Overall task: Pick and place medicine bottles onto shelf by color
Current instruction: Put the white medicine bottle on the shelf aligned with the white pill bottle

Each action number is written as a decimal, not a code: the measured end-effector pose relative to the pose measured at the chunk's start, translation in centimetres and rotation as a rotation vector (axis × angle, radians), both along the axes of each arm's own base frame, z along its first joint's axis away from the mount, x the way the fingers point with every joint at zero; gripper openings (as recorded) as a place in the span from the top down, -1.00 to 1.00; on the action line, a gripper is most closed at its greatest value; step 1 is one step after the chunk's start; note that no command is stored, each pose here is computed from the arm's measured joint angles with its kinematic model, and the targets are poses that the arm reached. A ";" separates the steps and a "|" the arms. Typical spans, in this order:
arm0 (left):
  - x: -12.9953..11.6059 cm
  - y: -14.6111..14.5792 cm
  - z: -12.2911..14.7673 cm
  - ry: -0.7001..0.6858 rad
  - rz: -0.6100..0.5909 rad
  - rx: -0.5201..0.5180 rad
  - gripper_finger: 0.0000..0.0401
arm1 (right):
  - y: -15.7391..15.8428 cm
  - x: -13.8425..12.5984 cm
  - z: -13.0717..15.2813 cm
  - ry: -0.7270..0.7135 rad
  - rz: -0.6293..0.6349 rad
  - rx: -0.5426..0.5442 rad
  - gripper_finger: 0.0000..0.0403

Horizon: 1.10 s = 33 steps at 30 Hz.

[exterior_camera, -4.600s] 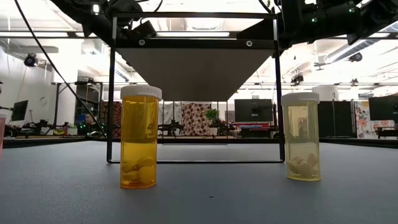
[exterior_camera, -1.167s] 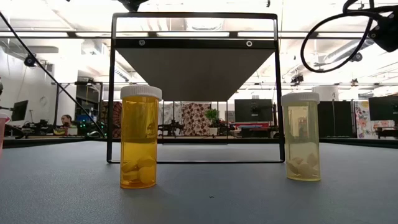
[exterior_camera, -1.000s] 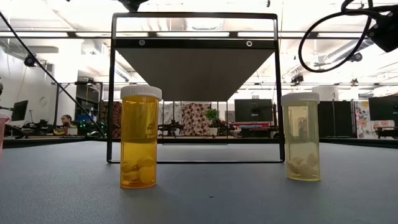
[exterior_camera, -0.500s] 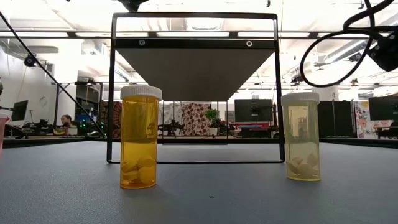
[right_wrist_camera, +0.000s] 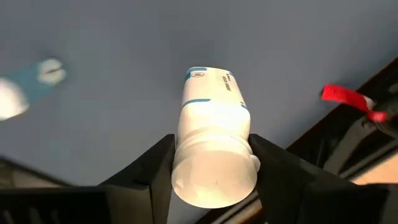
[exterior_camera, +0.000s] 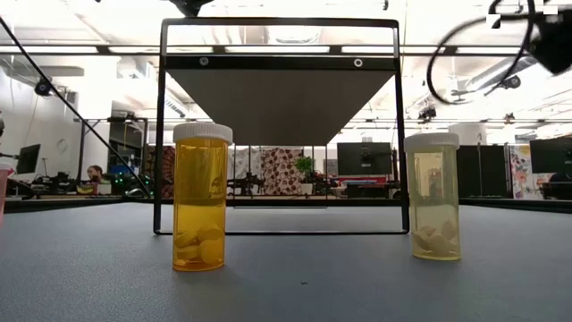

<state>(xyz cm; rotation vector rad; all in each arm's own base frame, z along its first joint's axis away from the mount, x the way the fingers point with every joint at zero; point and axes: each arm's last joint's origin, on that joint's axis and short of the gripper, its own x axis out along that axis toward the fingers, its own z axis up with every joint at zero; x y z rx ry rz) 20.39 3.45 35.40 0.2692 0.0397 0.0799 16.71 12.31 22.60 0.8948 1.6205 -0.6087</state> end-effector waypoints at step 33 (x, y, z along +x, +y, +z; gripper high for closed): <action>-0.1 -0.6 -2.5 -0.089 -0.028 -0.012 0.94 | -10.1 13.7 15.1 -0.392 0.226 -0.201 0.11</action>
